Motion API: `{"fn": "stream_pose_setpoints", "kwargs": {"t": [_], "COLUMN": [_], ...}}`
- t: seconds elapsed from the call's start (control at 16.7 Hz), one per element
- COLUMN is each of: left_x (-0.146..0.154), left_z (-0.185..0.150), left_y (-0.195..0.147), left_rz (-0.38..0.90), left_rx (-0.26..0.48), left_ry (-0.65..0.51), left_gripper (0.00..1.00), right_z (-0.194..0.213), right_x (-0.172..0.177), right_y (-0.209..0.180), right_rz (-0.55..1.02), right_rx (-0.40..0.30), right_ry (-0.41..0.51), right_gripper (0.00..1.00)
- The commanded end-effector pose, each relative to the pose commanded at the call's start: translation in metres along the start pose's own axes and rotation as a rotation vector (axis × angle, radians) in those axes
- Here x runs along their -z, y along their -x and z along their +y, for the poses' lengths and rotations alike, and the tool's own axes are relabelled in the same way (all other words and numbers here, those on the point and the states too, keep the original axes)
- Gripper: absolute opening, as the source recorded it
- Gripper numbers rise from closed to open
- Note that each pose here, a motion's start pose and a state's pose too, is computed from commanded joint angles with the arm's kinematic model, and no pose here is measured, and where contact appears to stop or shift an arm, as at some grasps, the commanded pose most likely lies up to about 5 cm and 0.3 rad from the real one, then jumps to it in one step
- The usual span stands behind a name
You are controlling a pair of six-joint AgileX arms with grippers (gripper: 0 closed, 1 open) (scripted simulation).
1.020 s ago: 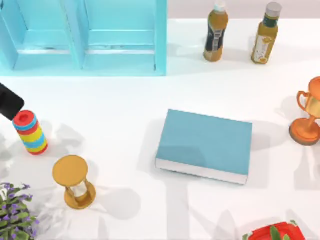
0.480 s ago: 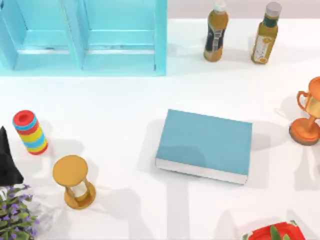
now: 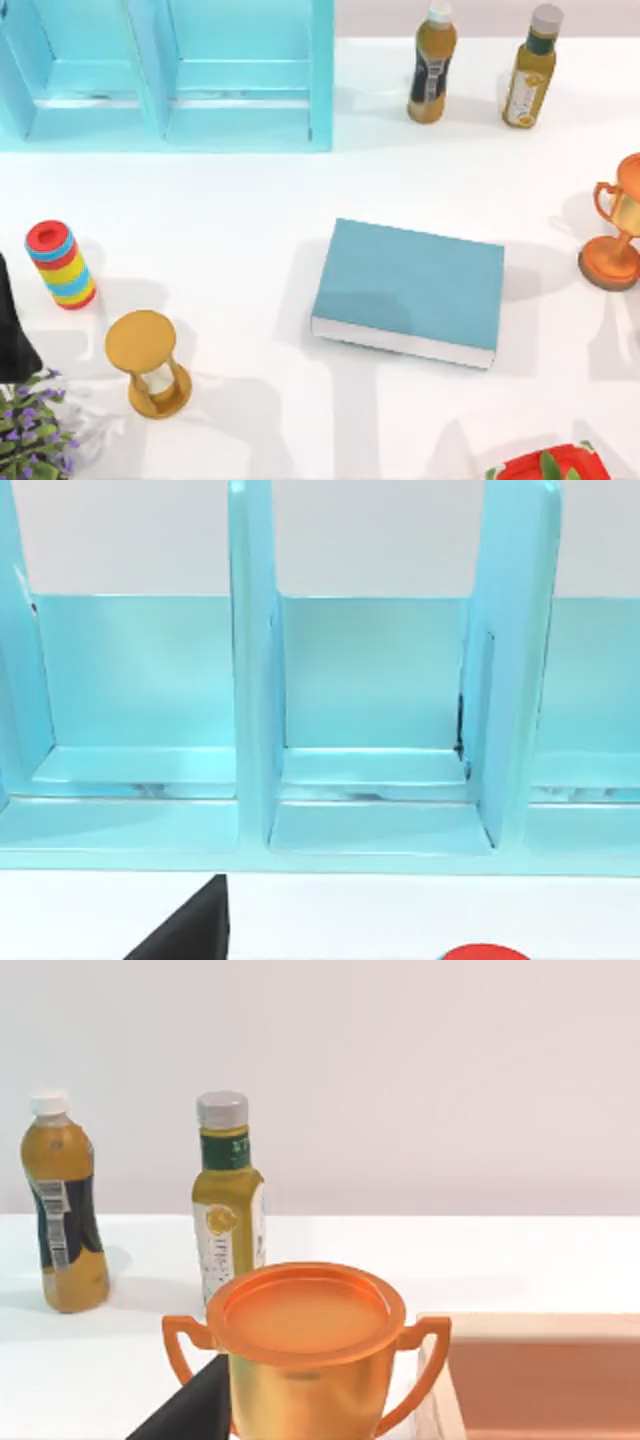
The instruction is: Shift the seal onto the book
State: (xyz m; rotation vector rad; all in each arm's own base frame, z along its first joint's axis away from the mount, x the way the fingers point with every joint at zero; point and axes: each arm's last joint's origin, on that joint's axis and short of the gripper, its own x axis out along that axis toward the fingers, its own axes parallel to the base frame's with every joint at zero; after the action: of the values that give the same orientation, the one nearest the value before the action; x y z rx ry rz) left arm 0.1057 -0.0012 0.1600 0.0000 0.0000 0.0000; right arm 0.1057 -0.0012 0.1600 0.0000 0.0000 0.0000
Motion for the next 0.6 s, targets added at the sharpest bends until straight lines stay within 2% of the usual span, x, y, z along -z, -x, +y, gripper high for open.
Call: {"fn": "stream_pose_setpoints", "kwargs": {"t": [0.3,0.6], "left_x": [0.000,0.000], "left_z": [0.000,0.000], "left_y": [0.000,0.000], "left_rz": [0.000,0.000], "left_rx": [0.000,0.000], "left_ry": [0.000,0.000], "left_gripper": [1.00,1.00], "right_z": [-0.002,-0.009], "right_x": [-0.008,-0.050], "right_y": [-0.001,-0.014], "right_rz": [0.068,0.374], "right_rx": [0.014,0.056], "right_ry": [0.018,0.085], "right_gripper": [1.00,1.00]}}
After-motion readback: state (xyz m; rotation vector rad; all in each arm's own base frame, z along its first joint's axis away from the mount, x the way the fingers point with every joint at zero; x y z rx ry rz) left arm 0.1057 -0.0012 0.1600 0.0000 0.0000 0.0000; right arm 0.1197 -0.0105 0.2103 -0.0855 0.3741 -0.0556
